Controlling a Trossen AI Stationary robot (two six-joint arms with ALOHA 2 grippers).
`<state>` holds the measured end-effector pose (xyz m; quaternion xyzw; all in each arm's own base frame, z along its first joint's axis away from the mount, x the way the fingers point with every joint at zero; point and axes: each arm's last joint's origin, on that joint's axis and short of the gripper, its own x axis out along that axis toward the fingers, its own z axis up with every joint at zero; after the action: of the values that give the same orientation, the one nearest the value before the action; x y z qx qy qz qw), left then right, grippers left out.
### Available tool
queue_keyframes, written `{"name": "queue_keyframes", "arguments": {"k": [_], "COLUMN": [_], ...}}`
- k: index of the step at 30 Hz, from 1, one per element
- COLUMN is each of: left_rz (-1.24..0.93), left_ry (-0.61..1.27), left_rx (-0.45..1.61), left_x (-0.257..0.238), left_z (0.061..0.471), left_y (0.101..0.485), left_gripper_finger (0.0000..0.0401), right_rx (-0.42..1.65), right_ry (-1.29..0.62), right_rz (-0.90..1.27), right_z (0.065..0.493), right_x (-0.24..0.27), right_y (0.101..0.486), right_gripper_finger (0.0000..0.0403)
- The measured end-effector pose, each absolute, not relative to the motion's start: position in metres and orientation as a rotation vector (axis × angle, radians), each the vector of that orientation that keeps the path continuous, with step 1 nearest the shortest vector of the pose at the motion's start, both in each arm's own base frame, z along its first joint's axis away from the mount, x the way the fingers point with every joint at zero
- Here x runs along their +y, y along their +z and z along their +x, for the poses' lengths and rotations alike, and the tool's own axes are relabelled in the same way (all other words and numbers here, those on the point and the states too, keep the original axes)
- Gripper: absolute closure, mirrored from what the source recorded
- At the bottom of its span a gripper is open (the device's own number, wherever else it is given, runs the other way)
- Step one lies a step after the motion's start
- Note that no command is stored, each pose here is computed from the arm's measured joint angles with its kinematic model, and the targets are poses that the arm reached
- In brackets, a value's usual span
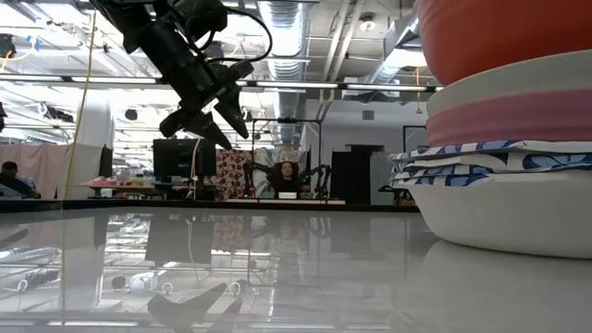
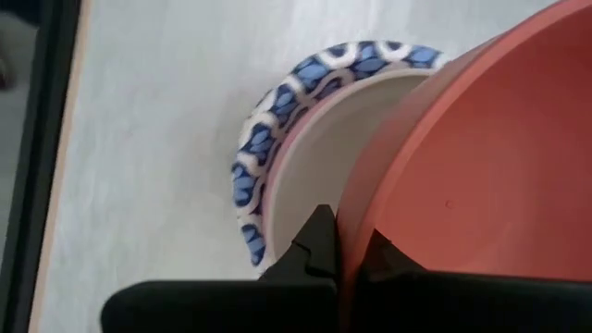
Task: Nest bowls inside each other
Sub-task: Stack the orange bowl on top of the white bowl
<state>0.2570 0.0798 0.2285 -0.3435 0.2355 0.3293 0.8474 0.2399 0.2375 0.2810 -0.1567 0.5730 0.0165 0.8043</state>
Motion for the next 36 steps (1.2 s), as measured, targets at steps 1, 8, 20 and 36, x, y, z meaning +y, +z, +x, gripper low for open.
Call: {"name": "queue_keyframes", "arguments": {"k": [1,8,20,36], "left_rz": [-0.726,-0.705,-0.705,-0.728], "left_ry": [0.695,0.691,0.690,0.697], "left_rx": [0.496,0.502,0.502,0.494], "left_x": [0.0798,0.0799,0.0798,0.0798], "left_z": [0.2570,0.2569,0.2570,0.2570], "left_y": [0.2285,0.2286,0.2285,0.2286], "left_gripper_finger": [0.0223,0.0223,0.0223,0.0223], "right_rx": [1.223,1.198,1.172,1.154], "right_ry": [0.019,-0.057,-0.120,-0.144], "right_rz": [-0.322,-0.260,-0.208,-0.190], "right_z": [0.2402,0.2407,0.2412,0.2398], "right_x": [0.2372,0.2365,0.2359,0.2373], "right_y": [0.2811,0.2814,0.2818,0.2820], "right_gripper_finger": [0.0395,0.0395,0.0395,0.0395]}}
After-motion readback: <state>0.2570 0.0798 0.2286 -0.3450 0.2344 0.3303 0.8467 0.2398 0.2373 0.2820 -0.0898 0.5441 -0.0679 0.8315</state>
